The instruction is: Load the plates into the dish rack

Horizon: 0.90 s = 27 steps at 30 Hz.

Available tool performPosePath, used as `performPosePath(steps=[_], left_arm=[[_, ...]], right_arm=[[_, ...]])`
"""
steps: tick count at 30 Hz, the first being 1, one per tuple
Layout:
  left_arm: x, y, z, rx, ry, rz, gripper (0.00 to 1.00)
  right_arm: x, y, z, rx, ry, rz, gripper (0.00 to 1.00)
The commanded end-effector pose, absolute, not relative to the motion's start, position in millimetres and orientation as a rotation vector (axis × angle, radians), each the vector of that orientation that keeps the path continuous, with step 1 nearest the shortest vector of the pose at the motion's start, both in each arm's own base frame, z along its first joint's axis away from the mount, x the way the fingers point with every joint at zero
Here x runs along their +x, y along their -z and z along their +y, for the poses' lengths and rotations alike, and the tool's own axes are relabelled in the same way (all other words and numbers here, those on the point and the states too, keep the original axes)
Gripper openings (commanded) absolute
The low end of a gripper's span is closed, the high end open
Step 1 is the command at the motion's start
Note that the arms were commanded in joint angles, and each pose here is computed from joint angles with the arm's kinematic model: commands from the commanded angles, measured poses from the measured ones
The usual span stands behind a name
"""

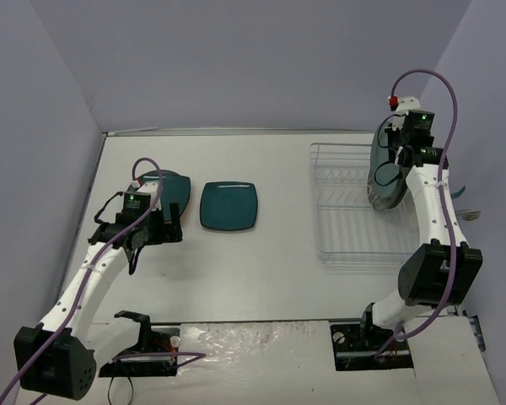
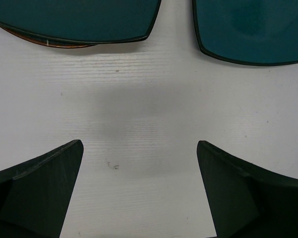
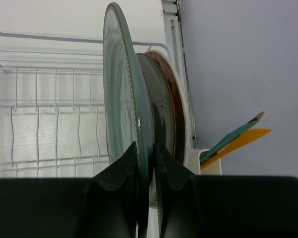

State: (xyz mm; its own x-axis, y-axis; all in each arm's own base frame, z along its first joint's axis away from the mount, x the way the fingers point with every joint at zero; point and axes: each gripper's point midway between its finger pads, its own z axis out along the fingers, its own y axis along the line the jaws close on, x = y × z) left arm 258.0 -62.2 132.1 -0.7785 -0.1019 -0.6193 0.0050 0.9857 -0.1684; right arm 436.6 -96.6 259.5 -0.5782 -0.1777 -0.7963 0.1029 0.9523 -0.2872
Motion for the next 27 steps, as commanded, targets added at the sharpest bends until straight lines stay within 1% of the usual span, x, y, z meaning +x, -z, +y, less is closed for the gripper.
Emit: performPosePath(steps=[1,4,13,16,20,21,23,25,27], left_arm=[[276,-150,-62,-0.05,0.197,2.375,0.97],[276,-149,-62,-0.052,0.197,2.379,0.97],[277,-149,-61,-0.053,0.196,2.379,0.97],[278,-149,-62,-0.057,0.206,2.379,0.97],[275,-152,-62,-0.07,0.215,2.368,0.97],[274,-153,-61,-0.075,0.217,2.363,0.97],[272,-157,-62,-0.083,0.224,2.356,0.97],[271,-160,-62,-0.092,0.228,2.347,0.97],[271,-164,-64,-0.119,0.248,2.339,0.97]], right_arm=[[464,-292,-101,-0.017,0.367,1.96,0.0],[465,-269,-99,-0.008,0.346,1.991,0.0],[465,-224,-78,0.029,0.193,2.025,0.0],[461,-219,-76,0.043,0.174,2.028,0.06],[456,-227,-74,0.066,0.155,2.002,0.17],[456,-230,-73,0.073,0.148,1.995,0.24],[456,-236,-69,0.085,0.119,1.98,0.4],[455,-246,-65,0.074,0.096,1.958,0.5],[451,-264,-59,0.077,0.074,1.918,0.66]])
